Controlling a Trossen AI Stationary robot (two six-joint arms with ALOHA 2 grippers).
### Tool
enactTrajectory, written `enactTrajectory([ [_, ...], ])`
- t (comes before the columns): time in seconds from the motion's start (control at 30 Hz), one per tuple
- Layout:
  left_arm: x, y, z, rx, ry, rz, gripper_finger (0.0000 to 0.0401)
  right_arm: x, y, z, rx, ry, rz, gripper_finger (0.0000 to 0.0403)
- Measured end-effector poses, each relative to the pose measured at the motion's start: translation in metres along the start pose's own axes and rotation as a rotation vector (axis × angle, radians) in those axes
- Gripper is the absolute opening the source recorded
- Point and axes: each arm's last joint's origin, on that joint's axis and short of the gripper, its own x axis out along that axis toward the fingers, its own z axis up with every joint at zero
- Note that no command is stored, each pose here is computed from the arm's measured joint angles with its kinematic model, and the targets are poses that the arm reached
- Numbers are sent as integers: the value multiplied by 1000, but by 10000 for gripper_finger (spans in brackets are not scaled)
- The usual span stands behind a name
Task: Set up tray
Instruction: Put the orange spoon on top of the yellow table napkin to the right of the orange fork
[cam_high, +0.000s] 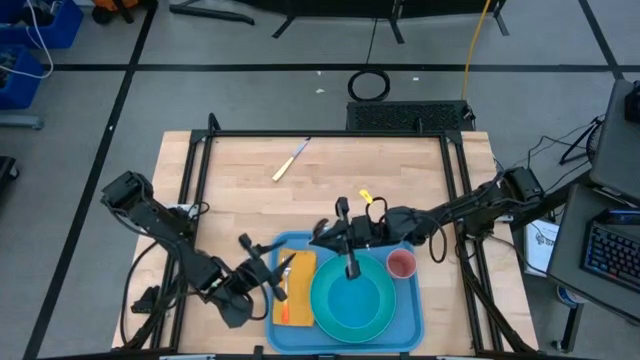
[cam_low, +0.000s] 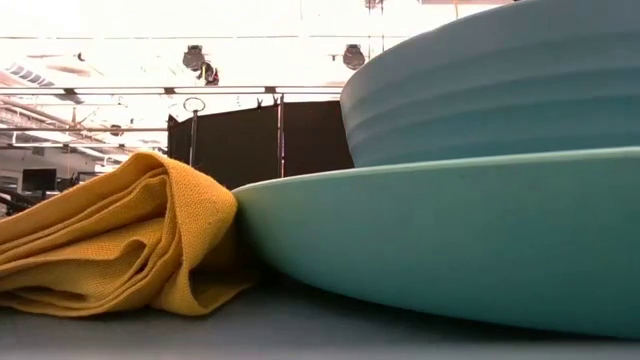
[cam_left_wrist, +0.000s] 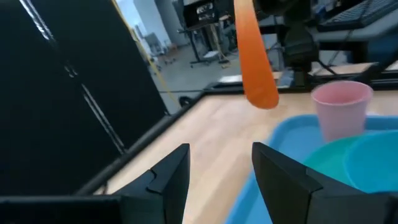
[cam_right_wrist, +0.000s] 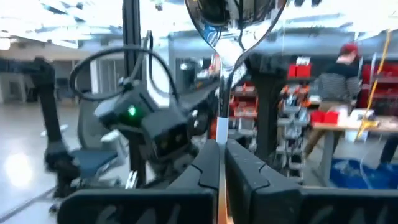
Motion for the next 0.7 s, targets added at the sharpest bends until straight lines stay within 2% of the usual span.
enactTrajectory([
  [0.23,12,2,8,48,-9,28,179,0,0,6,-34,-60,-2,0],
  [0.7,36,9,17,29,-11,62,179,1,-4,7,-80,-94,-47,0],
])
